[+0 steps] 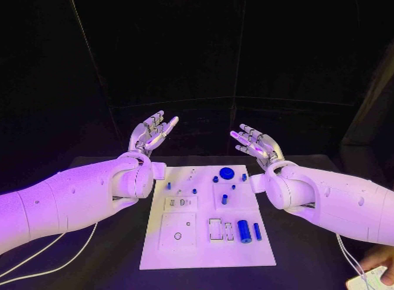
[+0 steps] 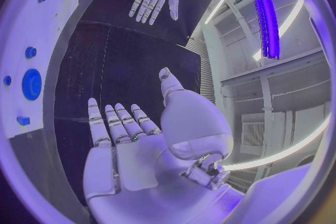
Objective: Assemble the parts on the task board
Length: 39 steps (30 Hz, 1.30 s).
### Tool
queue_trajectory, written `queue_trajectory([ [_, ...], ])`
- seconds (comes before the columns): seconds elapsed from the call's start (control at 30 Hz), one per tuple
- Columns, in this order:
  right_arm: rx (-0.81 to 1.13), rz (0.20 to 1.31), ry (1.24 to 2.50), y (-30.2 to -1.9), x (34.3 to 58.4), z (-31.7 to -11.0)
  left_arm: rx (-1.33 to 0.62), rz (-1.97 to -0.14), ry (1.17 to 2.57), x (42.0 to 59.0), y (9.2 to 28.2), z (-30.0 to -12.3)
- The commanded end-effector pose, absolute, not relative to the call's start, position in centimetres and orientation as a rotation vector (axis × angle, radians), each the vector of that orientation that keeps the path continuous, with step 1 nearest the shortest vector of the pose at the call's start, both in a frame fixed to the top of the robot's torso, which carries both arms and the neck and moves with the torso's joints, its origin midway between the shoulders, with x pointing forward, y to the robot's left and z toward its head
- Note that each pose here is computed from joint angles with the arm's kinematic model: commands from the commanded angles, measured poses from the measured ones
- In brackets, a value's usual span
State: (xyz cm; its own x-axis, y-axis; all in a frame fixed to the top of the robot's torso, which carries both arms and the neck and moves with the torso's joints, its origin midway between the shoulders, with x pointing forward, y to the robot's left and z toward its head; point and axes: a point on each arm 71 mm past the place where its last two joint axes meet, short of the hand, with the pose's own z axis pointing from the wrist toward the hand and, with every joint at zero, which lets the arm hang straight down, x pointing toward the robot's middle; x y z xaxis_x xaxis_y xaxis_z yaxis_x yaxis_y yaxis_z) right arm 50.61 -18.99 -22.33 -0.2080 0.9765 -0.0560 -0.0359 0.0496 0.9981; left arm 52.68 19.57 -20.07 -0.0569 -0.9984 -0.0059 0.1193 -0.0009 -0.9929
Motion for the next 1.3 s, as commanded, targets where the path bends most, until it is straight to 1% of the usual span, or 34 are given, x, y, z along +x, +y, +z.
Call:
queue_trajectory([
  [0.03,0.91,1.446,1.512,-17.8,50.8,-22.3,-1.076,-1.41,1.125,52.8,19.3,-19.5],
  [0.1,0.882,1.456,1.54,-17.8,51.1,-22.3,-1.076,-1.41,1.125,52.8,19.3,-19.5],
  [0.3,0.862,1.462,1.561,-17.7,51.3,-22.2,-1.076,-1.41,1.125,52.8,19.3,-19.5],
  [0.33,0.57,1.306,1.554,-19.5,52.0,-21.9,-1.098,-1.396,1.136,53.0,21.4,-19.7],
  [0.53,0.415,1.239,1.555,-19.7,52.1,-20.9,-1.072,-1.391,1.144,52.5,21.9,-19.6],
  [0.63,0.333,1.199,1.546,-19.7,52.4,-19.9,-1.059,-1.397,1.152,51.9,22.4,-19.4],
  [0.83,0.179,1.118,1.568,-19.9,52.6,-18.7,-0.97,-1.484,1.25,50.6,22.1,-18.9],
  [1.0,0.004,0.99,1.583,-19.5,52.6,-18.2,-0.933,-1.528,1.302,49.6,21.8,-18.5],
  [1.1,-0.108,0.889,1.603,-19.0,52.5,-18.1,-0.926,-1.539,1.319,49.2,21.7,-18.3],
  [1.2,-0.208,0.791,1.617,-18.3,52.6,-18.0,-0.933,-1.548,1.334,48.9,21.5,-18.2],
  [1.3,-0.278,0.717,1.617,-17.8,52.7,-18.0,-0.951,-1.567,1.344,48.7,21.3,-18.3],
])
